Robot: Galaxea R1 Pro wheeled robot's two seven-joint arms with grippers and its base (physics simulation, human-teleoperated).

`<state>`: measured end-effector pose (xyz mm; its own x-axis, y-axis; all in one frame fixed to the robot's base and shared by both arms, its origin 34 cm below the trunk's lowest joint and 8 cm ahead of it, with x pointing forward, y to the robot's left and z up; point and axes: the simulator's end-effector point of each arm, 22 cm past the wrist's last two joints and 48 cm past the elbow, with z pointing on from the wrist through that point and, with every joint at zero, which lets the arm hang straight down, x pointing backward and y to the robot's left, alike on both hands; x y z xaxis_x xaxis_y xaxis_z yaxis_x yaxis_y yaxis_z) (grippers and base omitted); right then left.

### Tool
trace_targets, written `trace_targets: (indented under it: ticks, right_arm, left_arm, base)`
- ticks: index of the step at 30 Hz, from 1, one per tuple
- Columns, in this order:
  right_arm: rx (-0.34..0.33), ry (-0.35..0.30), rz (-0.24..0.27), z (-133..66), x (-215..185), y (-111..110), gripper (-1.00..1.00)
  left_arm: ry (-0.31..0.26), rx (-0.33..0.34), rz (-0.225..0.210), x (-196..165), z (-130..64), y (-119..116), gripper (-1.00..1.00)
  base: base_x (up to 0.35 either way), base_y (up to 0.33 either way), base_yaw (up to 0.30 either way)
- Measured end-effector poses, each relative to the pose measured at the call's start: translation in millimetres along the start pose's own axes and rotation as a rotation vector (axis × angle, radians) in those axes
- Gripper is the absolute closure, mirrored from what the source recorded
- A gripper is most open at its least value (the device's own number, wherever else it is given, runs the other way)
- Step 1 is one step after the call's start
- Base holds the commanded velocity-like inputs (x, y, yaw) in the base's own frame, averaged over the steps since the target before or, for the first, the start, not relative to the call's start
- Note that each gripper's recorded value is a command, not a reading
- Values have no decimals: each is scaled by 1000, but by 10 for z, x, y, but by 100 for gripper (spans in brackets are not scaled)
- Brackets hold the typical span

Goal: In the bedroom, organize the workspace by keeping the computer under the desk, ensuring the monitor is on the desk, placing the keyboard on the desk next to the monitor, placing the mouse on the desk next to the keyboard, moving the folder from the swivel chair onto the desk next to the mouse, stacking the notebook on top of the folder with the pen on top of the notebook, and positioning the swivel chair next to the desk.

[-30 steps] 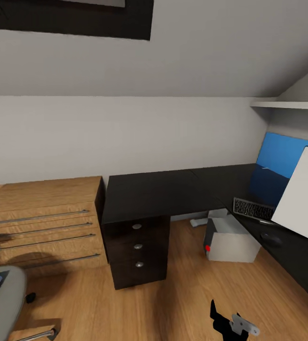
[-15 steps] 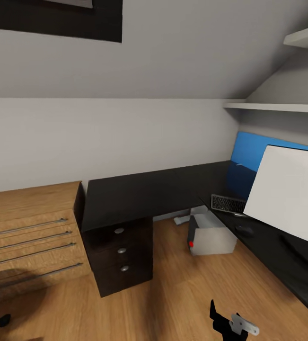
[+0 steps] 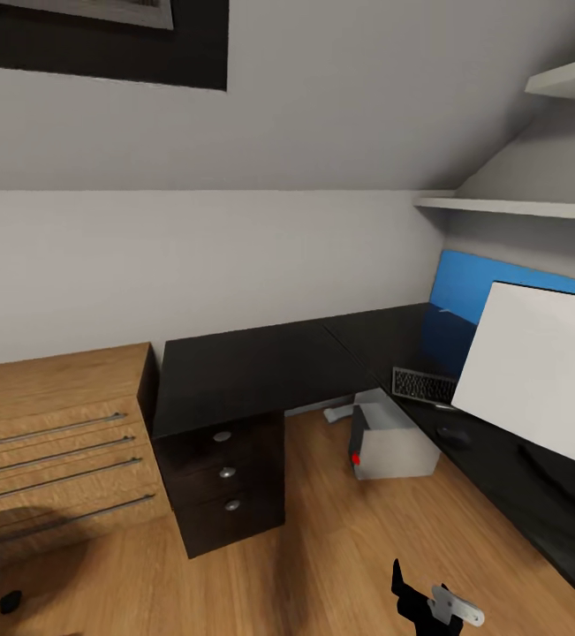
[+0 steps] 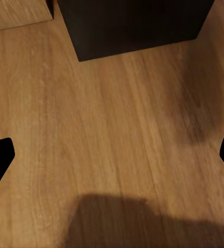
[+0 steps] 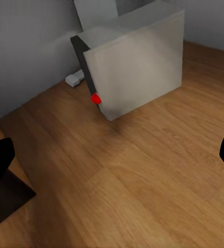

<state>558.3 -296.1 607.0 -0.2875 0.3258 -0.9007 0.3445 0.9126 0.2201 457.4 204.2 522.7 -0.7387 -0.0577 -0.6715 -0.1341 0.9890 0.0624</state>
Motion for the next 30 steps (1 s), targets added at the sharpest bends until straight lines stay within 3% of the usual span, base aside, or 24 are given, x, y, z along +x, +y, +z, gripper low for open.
trace_targets:
  ticks: [11, 14, 18, 23, 26, 27, 30]
  right_arm:
    - [-10, -1, -5, -68, -162, 78, -100]
    - [-58, -8, -44, -64, -238, 211, -100]
    - [-58, -68, -72, 42, -543, 258, -100]
    - [3, -145, -73, 264, -1074, 184, -100]
    - [24, -137, -70, 437, -1369, 177, -100]
    - [34, -91, -72, 587, -1559, 183, -100]
    - [37, -74, -77, 696, -1904, 214, -100]
  left_arm:
    - [-4, -3, -2, -146, -126, 19, -100]
    - [-70, 6, -24, -509, -117, -43, -100]
    - [-174, 24, -58, -1140, -136, -147, -100]
    - [-186, 56, -75, -1744, -227, -361, -100]
    - [-195, 73, -80, -2172, -337, -441, -100]
    - [-219, 100, -77, -2520, -471, -566, -100]
    - [-261, 122, -71, -2844, -634, -645, -100]
  base:
    - [0, 0, 0]
    - [0, 0, 0]
    - [0, 0, 0]
    - [0, 0, 0]
    - [0, 0, 0]
    - [0, 0, 0]
    - [0, 0, 0]
